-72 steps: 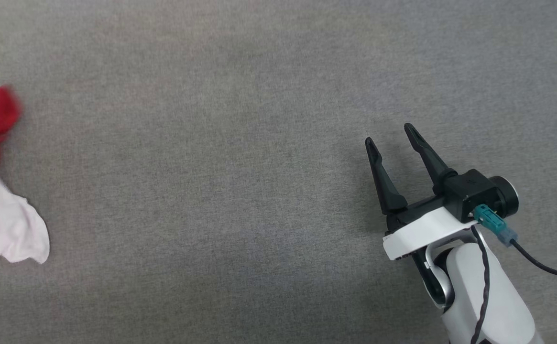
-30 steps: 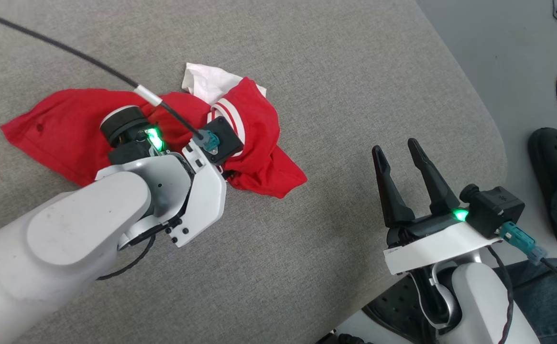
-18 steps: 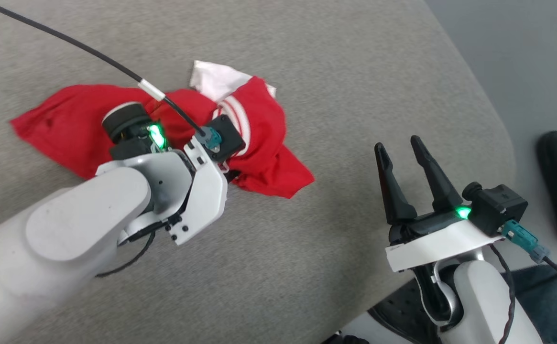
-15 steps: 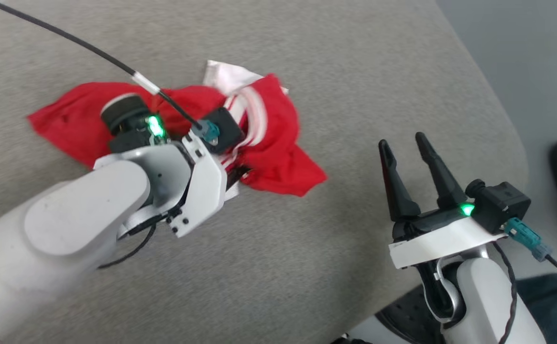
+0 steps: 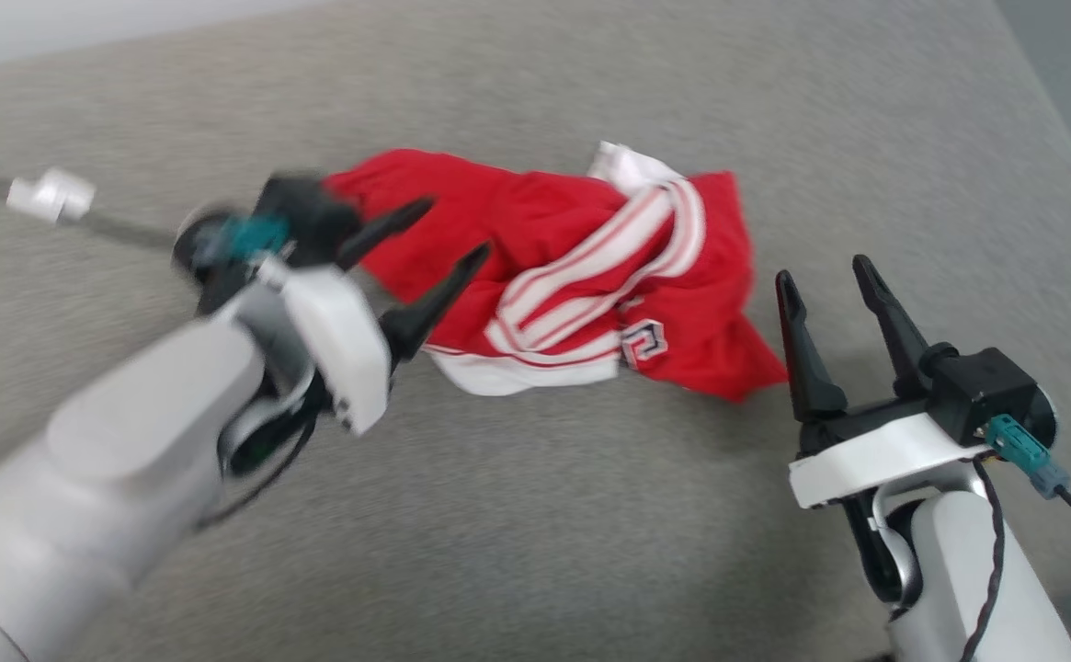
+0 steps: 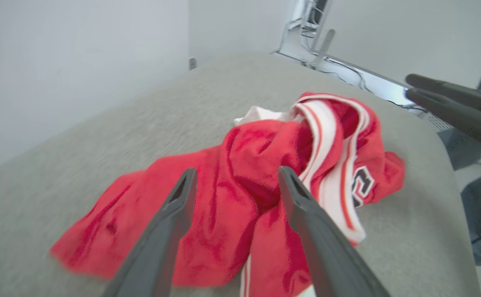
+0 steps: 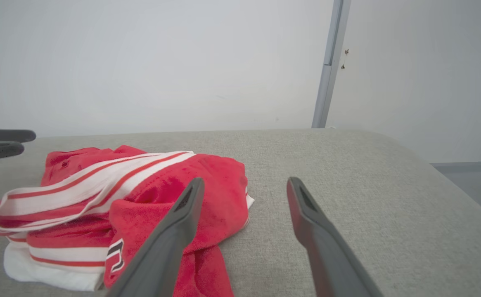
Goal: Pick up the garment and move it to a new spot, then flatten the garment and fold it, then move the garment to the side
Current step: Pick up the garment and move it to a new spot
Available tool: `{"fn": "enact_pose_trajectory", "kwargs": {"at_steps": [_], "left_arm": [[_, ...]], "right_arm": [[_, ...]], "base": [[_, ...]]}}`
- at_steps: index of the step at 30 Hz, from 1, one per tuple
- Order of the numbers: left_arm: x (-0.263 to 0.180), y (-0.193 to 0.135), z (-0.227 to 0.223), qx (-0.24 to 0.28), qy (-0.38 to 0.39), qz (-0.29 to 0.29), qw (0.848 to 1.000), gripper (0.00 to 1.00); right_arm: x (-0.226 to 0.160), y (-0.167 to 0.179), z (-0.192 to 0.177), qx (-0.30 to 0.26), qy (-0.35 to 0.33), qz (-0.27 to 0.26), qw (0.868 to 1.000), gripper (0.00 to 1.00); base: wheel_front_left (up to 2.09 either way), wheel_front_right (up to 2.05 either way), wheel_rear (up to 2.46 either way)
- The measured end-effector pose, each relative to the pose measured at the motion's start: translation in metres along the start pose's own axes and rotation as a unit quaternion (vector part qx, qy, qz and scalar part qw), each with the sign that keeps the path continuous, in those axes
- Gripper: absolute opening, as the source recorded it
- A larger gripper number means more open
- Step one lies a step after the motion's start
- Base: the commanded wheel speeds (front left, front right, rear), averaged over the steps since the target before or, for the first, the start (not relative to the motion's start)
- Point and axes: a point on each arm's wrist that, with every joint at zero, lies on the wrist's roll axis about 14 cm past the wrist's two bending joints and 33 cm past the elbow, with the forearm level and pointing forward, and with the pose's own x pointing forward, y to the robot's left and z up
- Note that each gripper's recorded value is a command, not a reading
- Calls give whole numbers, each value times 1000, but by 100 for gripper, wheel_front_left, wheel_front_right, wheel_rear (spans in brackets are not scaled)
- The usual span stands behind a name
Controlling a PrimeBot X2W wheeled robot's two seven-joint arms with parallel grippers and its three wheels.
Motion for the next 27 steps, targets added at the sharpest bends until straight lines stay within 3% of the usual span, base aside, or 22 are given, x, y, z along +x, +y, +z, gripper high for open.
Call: {"fn": "enact_pose_trajectory", "kwargs": {"at_steps": [7, 14, 19, 27], "left_arm": [[-79, 40, -51, -81, 8, 159, 984, 100], [-170, 57, -66, -132, -39, 307, 942, 100], [-231, 53, -70, -138, -82, 390, 907, 100], [-295, 26, -72, -106, -124, 465, 870, 100]], "right_arm": [[7, 23, -1, -23, -1, 34, 999, 100], [-3, 37, -4, -23, 3, 51, 998, 100], [-14, 32, 0, -20, -2, 43, 999, 100], [-30, 17, 21, -19, -32, 20, 999, 100]], "base": [[0, 0, 0], [0, 0, 0], [0, 0, 0], [0, 0, 0]]}}
